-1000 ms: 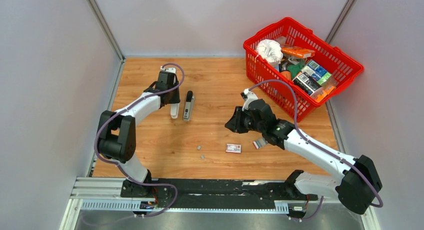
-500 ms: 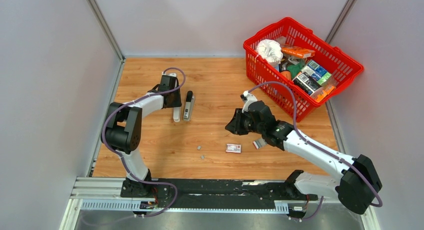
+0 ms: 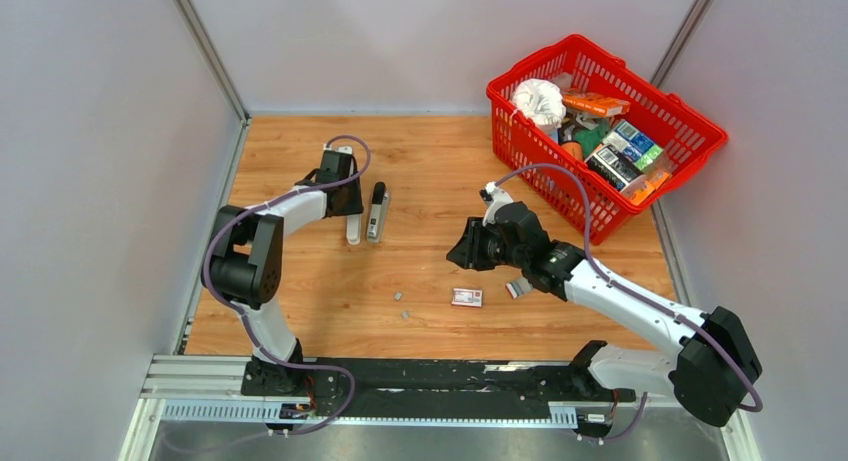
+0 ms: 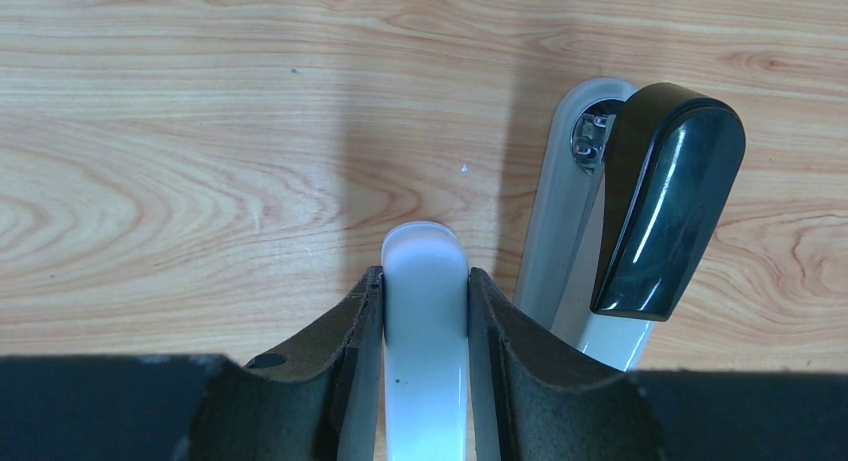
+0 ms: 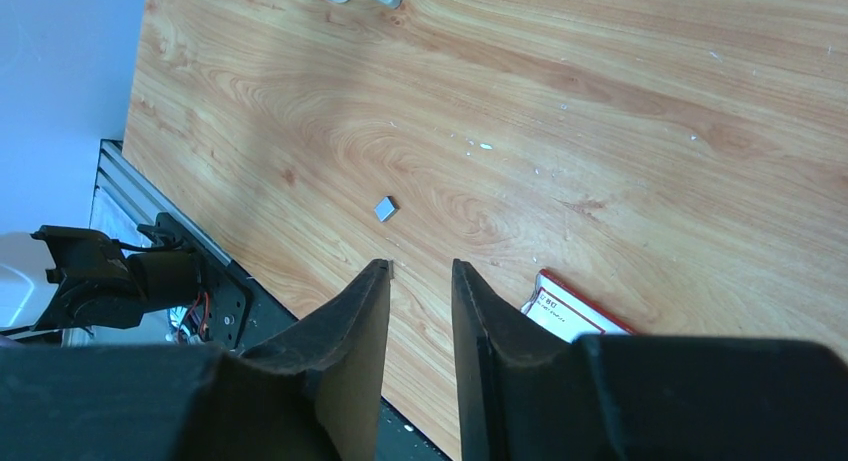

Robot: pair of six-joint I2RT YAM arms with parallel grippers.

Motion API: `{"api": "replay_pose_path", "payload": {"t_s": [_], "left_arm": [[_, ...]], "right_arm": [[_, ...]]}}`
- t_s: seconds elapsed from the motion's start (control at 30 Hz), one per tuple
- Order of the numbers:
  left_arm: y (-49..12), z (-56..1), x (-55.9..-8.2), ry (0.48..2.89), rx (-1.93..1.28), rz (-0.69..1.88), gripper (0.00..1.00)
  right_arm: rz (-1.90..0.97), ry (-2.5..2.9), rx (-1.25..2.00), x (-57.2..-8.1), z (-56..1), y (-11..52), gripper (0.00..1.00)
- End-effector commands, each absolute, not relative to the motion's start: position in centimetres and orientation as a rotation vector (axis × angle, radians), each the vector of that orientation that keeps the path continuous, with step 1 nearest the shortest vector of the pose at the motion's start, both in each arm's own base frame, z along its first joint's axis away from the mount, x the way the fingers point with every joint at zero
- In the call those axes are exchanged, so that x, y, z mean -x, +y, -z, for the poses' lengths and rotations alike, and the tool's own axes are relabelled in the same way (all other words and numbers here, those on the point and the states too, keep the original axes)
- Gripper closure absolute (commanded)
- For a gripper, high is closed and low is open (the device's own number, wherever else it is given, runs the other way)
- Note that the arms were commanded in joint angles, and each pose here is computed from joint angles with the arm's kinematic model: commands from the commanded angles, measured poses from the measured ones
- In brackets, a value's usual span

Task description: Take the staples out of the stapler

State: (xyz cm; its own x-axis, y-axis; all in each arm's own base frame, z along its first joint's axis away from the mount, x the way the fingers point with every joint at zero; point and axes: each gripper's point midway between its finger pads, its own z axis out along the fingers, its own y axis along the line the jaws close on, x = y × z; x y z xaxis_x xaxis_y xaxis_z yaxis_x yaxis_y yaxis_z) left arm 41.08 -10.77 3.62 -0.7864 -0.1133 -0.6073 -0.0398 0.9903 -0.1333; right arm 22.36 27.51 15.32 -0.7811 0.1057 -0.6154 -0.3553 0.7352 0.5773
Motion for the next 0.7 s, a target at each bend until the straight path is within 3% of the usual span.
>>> {"api": "replay_pose_path", "payload": {"t_s": [0.0,0.33,0.53,0.67], "left_arm": [[-11.2,-2.5,-39.5,2.537,0.095,0.185,0.72],[-11.3,-6.9,-39.9,2.451,0.071,0.217,0.65],[-11.4,-9.0,-40.0,2.4,0.058,0.233,0.47],[-11.3,-10.4,-40.0,2.372,0.051,0.232,0.23]], "right_arm": [[-0.965,2.245,0.182,-22.7,-16.6,28.0,0.66],[-0.967,2.238,0.166,-22.5,-17.0,27.7,0.54],[-0.946,2.238,0.16,-22.5,-17.2,27.3,0.41],[-0.928,2.239,0.161,-22.5,-17.4,27.0,0.38]]}}
